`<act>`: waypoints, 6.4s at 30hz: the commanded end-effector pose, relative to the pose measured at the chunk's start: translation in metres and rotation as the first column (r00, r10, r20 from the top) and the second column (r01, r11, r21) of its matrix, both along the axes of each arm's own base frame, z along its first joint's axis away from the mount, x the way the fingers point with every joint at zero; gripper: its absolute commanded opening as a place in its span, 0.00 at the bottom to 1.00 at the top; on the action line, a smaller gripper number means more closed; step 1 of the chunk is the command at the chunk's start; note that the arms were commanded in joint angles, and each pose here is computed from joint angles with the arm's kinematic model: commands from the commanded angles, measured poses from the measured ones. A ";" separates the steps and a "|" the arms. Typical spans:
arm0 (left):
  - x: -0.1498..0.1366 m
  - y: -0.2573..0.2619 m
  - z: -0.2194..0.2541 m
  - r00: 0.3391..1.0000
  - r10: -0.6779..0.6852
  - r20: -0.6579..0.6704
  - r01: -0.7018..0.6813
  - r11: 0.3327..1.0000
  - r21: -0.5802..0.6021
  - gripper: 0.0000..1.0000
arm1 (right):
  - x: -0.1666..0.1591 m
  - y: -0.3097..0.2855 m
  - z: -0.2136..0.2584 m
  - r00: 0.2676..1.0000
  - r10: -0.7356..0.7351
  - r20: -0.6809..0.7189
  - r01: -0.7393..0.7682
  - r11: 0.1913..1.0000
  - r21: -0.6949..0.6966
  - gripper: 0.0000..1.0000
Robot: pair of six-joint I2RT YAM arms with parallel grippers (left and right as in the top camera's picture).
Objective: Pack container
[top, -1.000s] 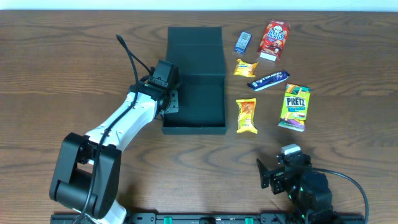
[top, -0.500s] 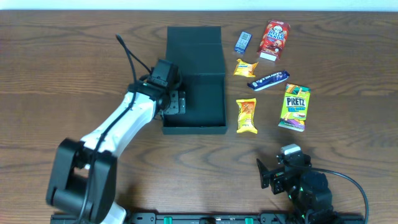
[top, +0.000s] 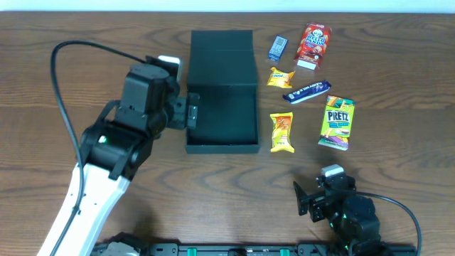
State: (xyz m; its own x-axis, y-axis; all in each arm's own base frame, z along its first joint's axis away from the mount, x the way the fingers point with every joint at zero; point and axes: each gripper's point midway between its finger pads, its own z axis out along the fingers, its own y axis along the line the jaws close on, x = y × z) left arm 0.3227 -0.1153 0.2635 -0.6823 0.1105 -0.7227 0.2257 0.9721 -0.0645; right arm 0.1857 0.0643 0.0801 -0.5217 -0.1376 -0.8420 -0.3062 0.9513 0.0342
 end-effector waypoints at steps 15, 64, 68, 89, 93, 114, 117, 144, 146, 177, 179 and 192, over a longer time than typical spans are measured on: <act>-0.043 0.011 0.002 0.997 -0.045 -0.067 0.047 0.999 0.023 0.95 | 0.007 0.013 0.019 0.999 -0.026 0.024 0.021 0.983 0.183 0.99; -0.117 0.039 0.027 0.998 -0.049 -0.024 0.049 0.999 0.004 0.95 | 0.202 -0.028 0.156 0.926 -0.353 -0.134 0.375 0.904 0.207 0.99; -0.123 0.049 0.031 1.000 -0.018 -0.001 0.018 0.999 0.029 0.95 | 0.233 -0.032 0.155 0.909 -0.381 -0.171 0.408 0.898 0.168 0.99; -0.124 0.059 0.018 0.999 0.026 -0.031 -0.024 0.997 0.072 0.95 | 0.372 -0.042 0.107 0.832 -0.508 -0.224 0.542 0.830 0.129 0.99; -0.124 0.059 0.018 0.999 0.026 -0.031 -0.024 0.997 0.072 0.95 | 0.387 -0.044 0.092 0.818 -0.524 -0.239 0.561 0.819 0.123 0.99; -0.124 0.059 0.018 0.999 0.026 -0.031 -0.024 0.997 0.072 0.95 | 0.272 -0.108 0.005 0.436 -0.656 -0.617 0.667 0.695 -0.268 0.88; -0.124 0.059 0.018 0.999 0.026 -0.031 -0.024 0.997 0.072 0.95 | 0.253 -0.106 0.002 0.399 -0.646 -0.651 0.628 0.710 -0.320 0.87; -0.124 0.059 0.018 0.999 0.026 -0.031 -0.024 0.997 0.072 0.95 | 0.193 -0.112 -0.069 0.303 -0.602 -0.739 0.507 0.758 -0.410 0.92; -0.124 0.059 0.018 0.999 0.026 -0.031 -0.024 0.997 0.072 0.95 | 0.193 -0.110 -0.072 0.313 -0.590 -0.744 0.501 0.768 -0.399 0.93; -0.124 0.059 0.018 0.999 0.026 -0.031 -0.024 0.997 0.072 0.95 | 0.193 -0.106 -0.090 0.373 -0.556 -0.743 0.484 0.800 -0.356 0.67; -0.124 0.059 0.018 0.999 0.026 -0.031 -0.024 0.997 0.072 0.95 | 0.198 -0.107 -0.080 0.392 -0.558 -0.732 0.493 0.799 -0.345 0.67; -0.124 0.059 0.018 0.999 0.026 -0.031 -0.024 0.997 0.072 0.95 | 0.214 -0.087 0.012 0.577 -0.532 -0.620 0.508 0.828 -0.238 0.71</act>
